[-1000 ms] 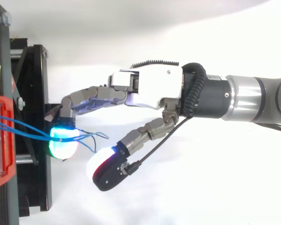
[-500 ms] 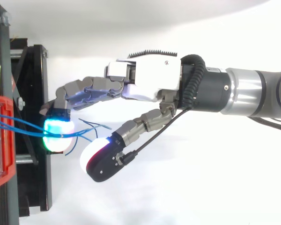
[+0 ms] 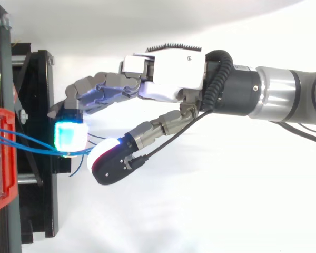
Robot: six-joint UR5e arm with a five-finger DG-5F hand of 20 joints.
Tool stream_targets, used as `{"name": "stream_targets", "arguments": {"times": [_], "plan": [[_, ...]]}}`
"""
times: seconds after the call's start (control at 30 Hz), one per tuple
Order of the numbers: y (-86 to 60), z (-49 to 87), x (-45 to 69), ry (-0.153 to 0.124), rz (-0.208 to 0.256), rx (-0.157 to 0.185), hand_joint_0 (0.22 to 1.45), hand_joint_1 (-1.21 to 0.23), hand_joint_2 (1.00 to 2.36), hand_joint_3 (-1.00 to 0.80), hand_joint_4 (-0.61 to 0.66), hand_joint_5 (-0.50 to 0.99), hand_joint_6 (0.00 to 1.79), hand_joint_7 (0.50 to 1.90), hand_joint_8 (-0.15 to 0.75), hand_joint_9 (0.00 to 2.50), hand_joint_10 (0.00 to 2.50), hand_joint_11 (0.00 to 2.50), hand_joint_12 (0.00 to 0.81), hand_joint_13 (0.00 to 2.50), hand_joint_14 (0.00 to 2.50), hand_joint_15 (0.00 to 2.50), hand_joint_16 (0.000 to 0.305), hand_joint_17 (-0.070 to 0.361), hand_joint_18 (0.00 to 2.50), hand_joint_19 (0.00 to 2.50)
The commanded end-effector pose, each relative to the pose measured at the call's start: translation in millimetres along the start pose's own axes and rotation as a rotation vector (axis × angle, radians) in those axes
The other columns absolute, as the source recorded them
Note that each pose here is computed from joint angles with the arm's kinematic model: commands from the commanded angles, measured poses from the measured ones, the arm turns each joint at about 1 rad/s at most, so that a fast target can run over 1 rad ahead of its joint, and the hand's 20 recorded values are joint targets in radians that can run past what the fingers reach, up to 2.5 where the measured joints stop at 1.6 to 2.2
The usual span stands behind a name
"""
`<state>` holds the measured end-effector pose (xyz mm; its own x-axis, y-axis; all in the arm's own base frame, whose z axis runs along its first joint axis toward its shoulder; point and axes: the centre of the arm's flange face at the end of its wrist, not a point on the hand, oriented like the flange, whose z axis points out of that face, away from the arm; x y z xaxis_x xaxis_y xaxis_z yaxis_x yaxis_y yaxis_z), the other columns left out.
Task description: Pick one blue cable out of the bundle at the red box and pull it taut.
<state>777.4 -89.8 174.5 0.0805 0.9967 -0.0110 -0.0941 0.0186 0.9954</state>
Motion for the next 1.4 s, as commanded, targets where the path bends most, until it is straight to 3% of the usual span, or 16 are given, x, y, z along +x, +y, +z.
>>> {"name": "stream_targets", "arguments": {"times": [0.0, 0.17, 0.37, 0.43, 0.57, 0.73, 0.8, 0.9, 0.97, 1.07, 1.27, 1.37], "plan": [[-0.3, -0.3, -0.8, -0.001, -0.002, 0.001, 0.61, -0.75, 1.01, -0.31, 0.23, -0.14, 0.67, 0.98, 0.339, 0.43, 0.0, 0.23, 0.383, 0.36, 0.01, 0.17, 0.057, 0.128, 0.38, 0.24], [0.5, 0.3, -2.6, 0.001, 0.0, -0.002, 0.59, -0.76, 1.01, -0.39, 0.24, -0.15, 0.72, 0.89, 0.341, 0.43, 0.0, 0.24, 0.385, 0.37, 0.01, 0.18, 0.057, 0.128, 0.39, 0.24], [1.0, 0.4, -6.0, -0.002, -0.001, -0.002, 0.57, -0.75, 1.0, -0.47, 0.25, -0.13, 0.67, 0.97, 0.349, 0.46, 0.0, 0.24, 0.387, 0.38, 0.01, 0.17, 0.057, 0.129, 0.4, 0.25], [7.2, 4.1, -6.7, -0.003, 0.001, -0.014, 0.57, -0.76, 1.0, -0.46, 0.24, -0.13, 0.69, 0.94, 0.348, 0.46, 0.0, 0.24, 0.388, 0.38, 0.01, 0.17, 0.057, 0.128, 0.41, 0.25], [13.8, 8.4, -5.9, 0.0, -0.003, -0.018, 0.6, -0.77, 1.01, -0.32, 0.2, -0.16, 0.8, 0.86, 0.347, 0.46, 0.0, 0.24, 0.386, 0.39, 0.01, 0.17, 0.056, 0.127, 0.42, 0.24], [22.2, 13.1, -5.5, 0.0, -0.027, -0.014, 0.59, -0.75, 1.02, -0.17, 0.13, -0.18, 0.87, 0.88, 0.344, 0.44, 0.0, 0.26, 0.387, 0.39, 0.01, 0.18, 0.056, 0.127, 0.43, 0.24], [22.2, 13.0, -5.5, 0.0, -0.026, -0.009, 0.6, -0.76, 1.02, -0.18, 0.15, -0.19, 0.88, 0.81, 0.344, 0.44, 0.0, 0.26, 0.387, 0.39, 0.01, 0.18, 0.056, 0.127, 0.43, 0.24], [22.1, 12.8, -4.1, 0.003, -0.026, -0.008, 0.56, -0.77, 1.01, -0.35, 0.23, -0.16, 0.77, 0.8, 0.346, 0.44, 0.01, 0.25, 0.391, 0.38, 0.01, 0.19, 0.058, 0.13, 0.42, 0.26], [22.1, 12.9, -4.3, 0.002, -0.026, -0.008, 0.54, -0.74, 1.0, -0.44, 0.24, -0.14, 0.65, 0.96, 0.349, 0.44, 0.0, 0.25, 0.396, 0.37, 0.01, 0.19, 0.059, 0.132, 0.42, 0.26], [22.1, 12.9, -4.3, 0.002, -0.027, -0.008, 0.52, -0.72, 1.0, -0.48, 0.27, -0.12, 0.56, 1.08, 0.353, 0.44, 0.0, 0.25, 0.399, 0.37, 0.01, 0.19, 0.06, 0.135, 0.41, 0.27], [19.3, 11.8, -5.7, -0.001, -0.051, -0.006, 0.52, -0.72, 1.0, -0.49, 0.29, -0.12, 0.54, 1.11, 0.356, 0.45, 0.01, 0.25, 0.399, 0.37, 0.01, 0.19, 0.06, 0.135, 0.41, 0.27], [11.2, 7.4, -2.7, 0.001, -0.062, -0.012, 0.52, -0.72, 1.0, -0.49, 0.3, -0.12, 0.54, 1.12, 0.357, 0.45, 0.0, 0.25, 0.399, 0.37, 0.01, 0.19, 0.06, 0.135, 0.41, 0.27]]}}
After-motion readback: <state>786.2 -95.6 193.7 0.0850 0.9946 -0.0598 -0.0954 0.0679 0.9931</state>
